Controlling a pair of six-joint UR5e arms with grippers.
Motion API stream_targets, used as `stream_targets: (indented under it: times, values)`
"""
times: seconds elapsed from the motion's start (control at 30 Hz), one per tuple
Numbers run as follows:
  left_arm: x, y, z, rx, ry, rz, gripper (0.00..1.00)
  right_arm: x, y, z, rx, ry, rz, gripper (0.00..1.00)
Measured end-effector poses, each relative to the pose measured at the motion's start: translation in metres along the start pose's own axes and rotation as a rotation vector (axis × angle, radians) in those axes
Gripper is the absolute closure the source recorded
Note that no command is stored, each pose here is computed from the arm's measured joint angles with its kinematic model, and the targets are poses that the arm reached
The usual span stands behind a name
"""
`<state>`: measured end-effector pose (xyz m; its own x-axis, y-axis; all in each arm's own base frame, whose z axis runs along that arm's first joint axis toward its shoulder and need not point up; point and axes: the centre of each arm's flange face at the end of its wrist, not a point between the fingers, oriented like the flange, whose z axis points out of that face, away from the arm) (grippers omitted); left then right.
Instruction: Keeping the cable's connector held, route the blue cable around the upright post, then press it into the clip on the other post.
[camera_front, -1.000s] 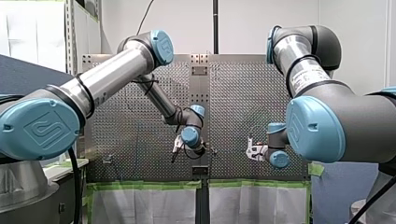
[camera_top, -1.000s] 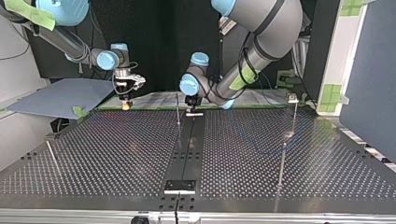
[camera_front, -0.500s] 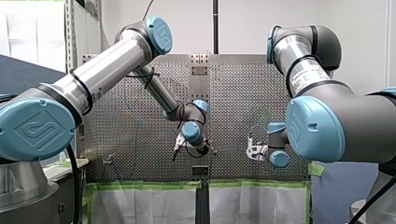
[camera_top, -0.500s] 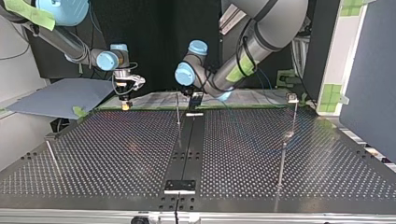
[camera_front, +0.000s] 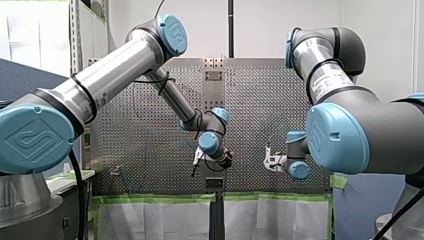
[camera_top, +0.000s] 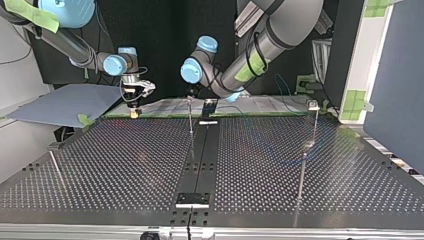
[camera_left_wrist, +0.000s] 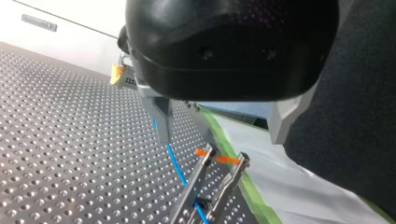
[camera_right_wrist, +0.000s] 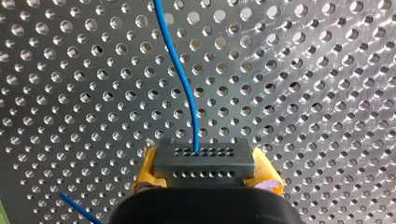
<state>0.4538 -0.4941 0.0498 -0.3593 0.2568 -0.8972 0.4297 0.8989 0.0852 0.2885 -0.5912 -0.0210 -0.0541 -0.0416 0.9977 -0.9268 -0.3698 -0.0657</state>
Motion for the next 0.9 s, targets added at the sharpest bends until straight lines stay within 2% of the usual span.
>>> stream_targets:
  times: [0.5,0.7,0.9]
  values:
    - [0.001,0.001,-0.003,-0.024,0.011,-0.028,0.0,0.0,0.001,0.0,-0.001,-0.003,0.003,1.0]
    - [-0.013,-0.005,-0.014,-0.029,-0.02,-0.033,0.0,0.0,0.002,0.0,-0.003,-0.002,0.008,1.0]
    - [-0.026,0.001,-0.026,-0.04,-0.064,-0.078,0.0,0.0,0.002,0.0,-0.003,0.001,0.009,1.0]
